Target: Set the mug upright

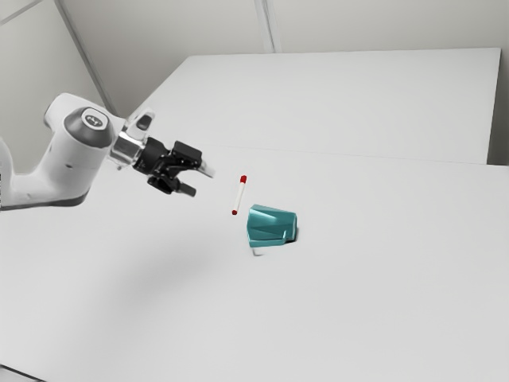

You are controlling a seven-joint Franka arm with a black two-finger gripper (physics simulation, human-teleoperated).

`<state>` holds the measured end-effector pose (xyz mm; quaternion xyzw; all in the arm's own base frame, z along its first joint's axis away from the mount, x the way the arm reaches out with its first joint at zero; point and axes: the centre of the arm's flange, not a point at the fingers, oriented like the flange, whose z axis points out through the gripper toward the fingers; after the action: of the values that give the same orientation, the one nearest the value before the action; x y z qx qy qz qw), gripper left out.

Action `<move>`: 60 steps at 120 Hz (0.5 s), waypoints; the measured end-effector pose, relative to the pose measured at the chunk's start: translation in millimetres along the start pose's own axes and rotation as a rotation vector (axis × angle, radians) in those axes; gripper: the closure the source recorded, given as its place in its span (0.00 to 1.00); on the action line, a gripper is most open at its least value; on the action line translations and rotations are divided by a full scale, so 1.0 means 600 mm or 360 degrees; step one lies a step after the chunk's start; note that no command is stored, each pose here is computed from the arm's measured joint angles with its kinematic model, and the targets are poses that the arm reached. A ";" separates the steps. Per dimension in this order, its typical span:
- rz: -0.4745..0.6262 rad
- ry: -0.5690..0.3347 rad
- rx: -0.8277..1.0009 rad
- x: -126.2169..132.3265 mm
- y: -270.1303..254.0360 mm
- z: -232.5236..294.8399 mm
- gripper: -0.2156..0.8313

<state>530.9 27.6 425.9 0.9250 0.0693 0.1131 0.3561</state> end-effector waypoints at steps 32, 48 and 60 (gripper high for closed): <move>-0.0061 0.0177 -0.0287 -0.039 -0.066 0.071 0.22; -0.0016 0.0242 -0.0350 -0.042 -0.091 0.099 0.22; 0.0016 0.0286 -0.0384 -0.044 -0.113 0.118 0.22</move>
<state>520.7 26.8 325.0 0.8620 0.0821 0.2046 0.4564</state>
